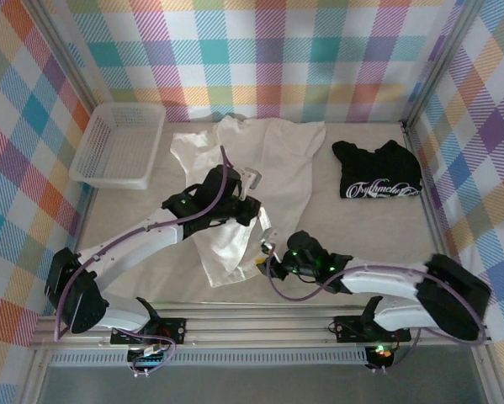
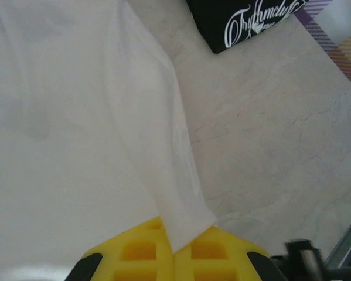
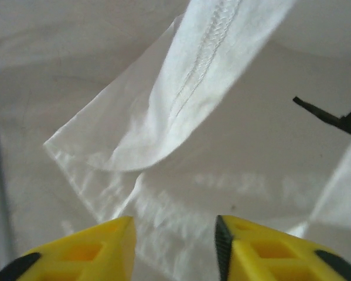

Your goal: Fold the inside-out t-shirt

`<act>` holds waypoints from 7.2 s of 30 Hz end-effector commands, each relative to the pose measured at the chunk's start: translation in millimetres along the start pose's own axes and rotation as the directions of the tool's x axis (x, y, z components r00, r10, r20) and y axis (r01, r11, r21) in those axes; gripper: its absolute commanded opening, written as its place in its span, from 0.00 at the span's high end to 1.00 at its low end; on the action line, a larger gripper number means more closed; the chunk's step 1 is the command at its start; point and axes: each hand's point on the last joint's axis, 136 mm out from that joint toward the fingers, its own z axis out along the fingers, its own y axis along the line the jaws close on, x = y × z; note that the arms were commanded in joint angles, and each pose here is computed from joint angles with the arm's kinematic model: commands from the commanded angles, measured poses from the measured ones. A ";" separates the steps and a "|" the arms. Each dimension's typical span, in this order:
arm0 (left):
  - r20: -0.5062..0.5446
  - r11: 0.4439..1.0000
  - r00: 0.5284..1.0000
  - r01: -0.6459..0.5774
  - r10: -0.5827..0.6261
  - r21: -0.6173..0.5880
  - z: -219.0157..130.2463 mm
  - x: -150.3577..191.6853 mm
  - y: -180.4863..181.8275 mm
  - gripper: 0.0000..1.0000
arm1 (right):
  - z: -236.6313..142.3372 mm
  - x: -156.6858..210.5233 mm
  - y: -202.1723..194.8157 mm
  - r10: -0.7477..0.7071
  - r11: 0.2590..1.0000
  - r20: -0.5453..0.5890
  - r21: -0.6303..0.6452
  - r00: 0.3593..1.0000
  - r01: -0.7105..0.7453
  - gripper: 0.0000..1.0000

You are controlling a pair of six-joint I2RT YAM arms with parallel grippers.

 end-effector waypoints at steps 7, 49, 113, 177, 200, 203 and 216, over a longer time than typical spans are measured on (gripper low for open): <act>0.034 1.000 0.999 0.003 -0.003 0.008 -39.4 -13.8 -5.1 1.00 | 50.5 -46.1 -49.1 -0.187 0.950 0.215 0.286 0.958 0.121 0.77; 0.338 0.994 0.940 -0.078 0.049 0.071 -134.3 -73.9 -45.4 1.00 | 67.4 -65.1 -167.7 0.001 0.942 -0.060 0.334 0.998 0.019 0.62; 0.596 0.695 0.690 0.660 -0.411 -0.284 -145.3 -109.9 249.6 1.00 | 45.1 -89.3 -122.1 -0.030 0.999 -0.197 0.038 0.980 0.039 1.00; 0.412 0.579 0.702 0.712 -0.581 -0.397 -31.3 27.0 295.8 1.00 | -136.8 -363.9 -116.2 0.004 0.991 0.686 -0.098 0.727 0.086 1.00; 0.338 0.865 0.805 0.498 -0.487 0.058 -31.4 -7.1 127.3 0.17 | -48.7 -276.0 -140.3 0.112 0.988 0.464 -0.150 0.879 -0.046 1.00; 0.293 0.885 0.837 0.456 -0.461 0.092 -14.0 -8.6 106.6 0.19 | -49.5 -282.6 -145.2 0.176 0.981 0.494 -0.165 0.852 -0.107 1.00; 0.268 0.874 0.834 0.478 -0.482 0.085 44.4 -29.0 118.5 0.94 | -72.8 -351.2 -139.7 0.368 0.929 0.645 -0.285 0.669 -0.237 1.00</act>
